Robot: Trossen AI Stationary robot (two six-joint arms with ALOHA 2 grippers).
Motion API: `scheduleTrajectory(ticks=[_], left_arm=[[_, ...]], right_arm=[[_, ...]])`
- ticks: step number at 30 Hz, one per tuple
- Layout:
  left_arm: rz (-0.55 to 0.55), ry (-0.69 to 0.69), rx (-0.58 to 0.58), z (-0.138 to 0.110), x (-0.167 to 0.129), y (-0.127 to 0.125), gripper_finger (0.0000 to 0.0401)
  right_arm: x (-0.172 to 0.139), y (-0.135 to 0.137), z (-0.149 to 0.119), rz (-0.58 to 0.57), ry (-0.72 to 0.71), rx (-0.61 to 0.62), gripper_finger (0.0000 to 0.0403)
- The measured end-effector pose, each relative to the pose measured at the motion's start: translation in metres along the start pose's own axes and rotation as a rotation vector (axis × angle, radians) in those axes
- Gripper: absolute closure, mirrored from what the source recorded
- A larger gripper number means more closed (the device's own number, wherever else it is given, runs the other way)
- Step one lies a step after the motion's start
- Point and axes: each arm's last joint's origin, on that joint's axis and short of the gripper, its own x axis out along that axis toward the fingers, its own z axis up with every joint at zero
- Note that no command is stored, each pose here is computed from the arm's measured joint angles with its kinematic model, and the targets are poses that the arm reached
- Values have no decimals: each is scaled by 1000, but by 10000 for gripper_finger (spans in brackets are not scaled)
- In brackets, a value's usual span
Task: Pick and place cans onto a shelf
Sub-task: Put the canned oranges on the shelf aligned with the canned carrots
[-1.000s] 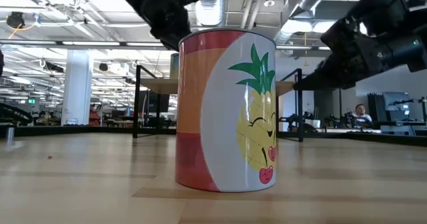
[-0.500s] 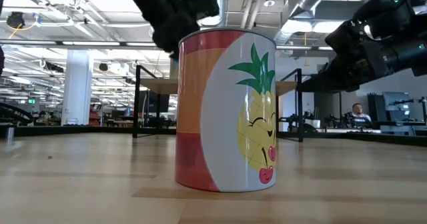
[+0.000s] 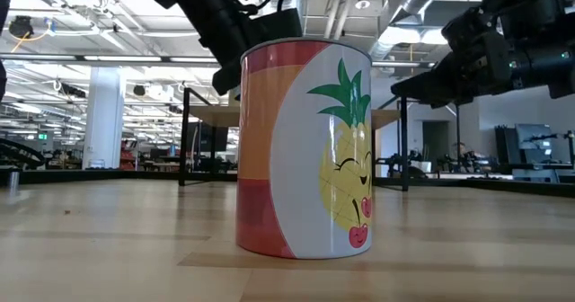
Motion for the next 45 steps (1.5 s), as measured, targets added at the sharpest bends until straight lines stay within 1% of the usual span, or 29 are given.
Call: scheduleTrajectory(ticks=[4,7,9,13,18,20,22,27,31,37,45], left_arm=[[1,1,26,2,-6,2,393],[-4,1,16,10,-21,9,397],[8,-19,-5,21,-38,18,400],[31,29,-42,34,-74,38,401],[75,38,-169,50,-125,75,401],[115,64,-203,53,-137,91,401],[158,112,-229,50,-145,107,401],[219,189,-308,35,-142,142,401],[250,204,-367,25,-134,162,401],[205,188,-427,16,-122,177,401],[228,175,-458,13,-121,188,400]], right_arm=[[0,1,-2,16,20,2,388],[0,1,-2,22,19,7,389],[0,1,-2,24,19,5,390],[0,1,-2,25,19,3,388],[0,1,-2,27,22,0,388],[0,1,-2,27,22,-1,389],[0,1,-2,28,22,-2,389],[0,1,-2,29,23,-1,387],[0,1,-3,28,25,1,387],[0,1,-3,28,26,0,389],[0,1,-4,26,37,-1,387]])
